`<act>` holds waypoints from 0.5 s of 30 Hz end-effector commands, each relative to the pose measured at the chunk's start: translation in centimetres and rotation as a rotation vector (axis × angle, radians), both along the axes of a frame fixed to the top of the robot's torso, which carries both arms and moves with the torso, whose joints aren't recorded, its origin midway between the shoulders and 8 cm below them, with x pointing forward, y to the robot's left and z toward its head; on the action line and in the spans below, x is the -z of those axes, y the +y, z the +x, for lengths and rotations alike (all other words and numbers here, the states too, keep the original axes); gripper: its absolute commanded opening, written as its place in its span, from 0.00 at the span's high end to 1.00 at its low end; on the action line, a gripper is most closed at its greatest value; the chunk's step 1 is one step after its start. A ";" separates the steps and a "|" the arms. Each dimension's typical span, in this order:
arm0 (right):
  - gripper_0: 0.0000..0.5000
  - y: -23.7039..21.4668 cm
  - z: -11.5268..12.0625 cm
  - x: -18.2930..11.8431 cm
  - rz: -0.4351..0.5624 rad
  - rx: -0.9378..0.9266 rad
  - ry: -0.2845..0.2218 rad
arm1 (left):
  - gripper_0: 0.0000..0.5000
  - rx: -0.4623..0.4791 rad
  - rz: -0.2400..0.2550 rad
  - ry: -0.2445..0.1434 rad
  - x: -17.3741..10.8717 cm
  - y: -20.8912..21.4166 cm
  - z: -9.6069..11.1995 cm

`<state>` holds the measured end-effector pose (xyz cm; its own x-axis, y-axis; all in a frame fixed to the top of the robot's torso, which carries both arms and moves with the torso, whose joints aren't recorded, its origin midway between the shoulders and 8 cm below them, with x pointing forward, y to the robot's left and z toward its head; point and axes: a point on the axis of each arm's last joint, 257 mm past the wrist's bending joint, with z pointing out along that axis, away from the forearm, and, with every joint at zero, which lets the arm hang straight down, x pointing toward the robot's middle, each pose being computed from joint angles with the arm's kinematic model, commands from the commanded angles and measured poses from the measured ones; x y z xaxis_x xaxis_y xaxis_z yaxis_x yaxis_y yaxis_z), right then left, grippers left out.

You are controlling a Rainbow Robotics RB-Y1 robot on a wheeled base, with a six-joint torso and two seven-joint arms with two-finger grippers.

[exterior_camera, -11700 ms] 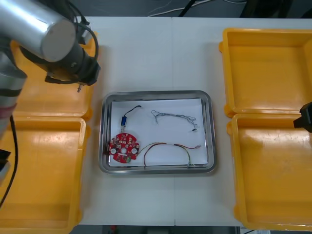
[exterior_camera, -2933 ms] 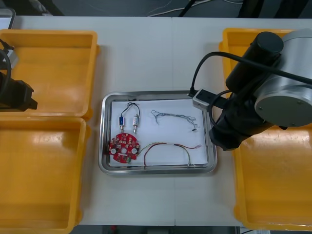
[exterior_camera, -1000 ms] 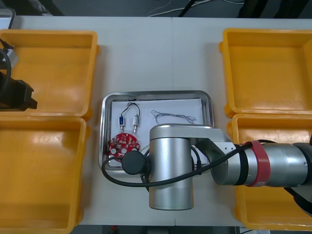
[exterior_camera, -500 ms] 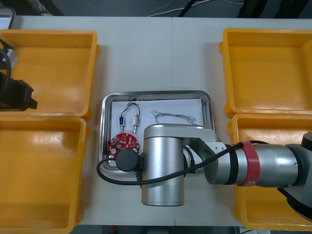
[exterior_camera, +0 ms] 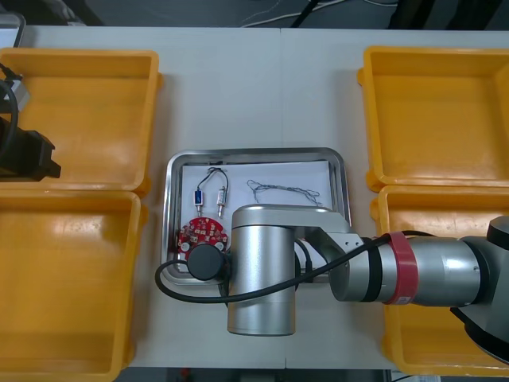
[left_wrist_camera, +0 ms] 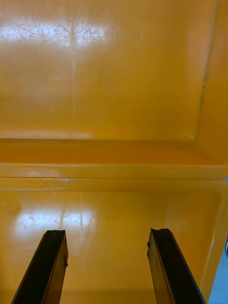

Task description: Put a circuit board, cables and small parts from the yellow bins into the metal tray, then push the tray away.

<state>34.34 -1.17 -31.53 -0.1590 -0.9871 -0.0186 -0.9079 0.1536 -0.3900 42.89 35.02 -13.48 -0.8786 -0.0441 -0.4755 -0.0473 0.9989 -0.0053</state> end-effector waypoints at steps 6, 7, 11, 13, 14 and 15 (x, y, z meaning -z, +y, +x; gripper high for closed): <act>0.00 2.4 -0.3 -0.7 0.012 -0.106 -0.028 | 0.00 -0.088 -0.001 -0.037 -1.4 1.6 -0.2; 0.00 2.4 -0.3 -0.6 0.011 -0.109 -0.029 | 0.00 -0.088 -0.001 -0.037 -1.4 1.6 -0.2; 0.00 2.6 -0.2 -0.5 0.010 -0.126 -0.042 | 0.00 -0.088 -0.001 -0.037 -1.4 1.6 -0.2; 0.00 2.6 -0.1 -0.4 0.012 -0.127 -0.043 | 0.00 -0.088 -0.001 -0.037 -1.4 1.6 -0.2; 0.00 2.6 -0.1 -0.4 0.013 -0.126 -0.043 | 0.00 -0.088 -0.001 -0.037 -1.4 1.6 -0.2; 0.00 2.6 -0.1 -0.4 0.013 -0.128 -0.045 | 0.00 -0.088 -0.001 -0.037 -1.4 1.6 -0.2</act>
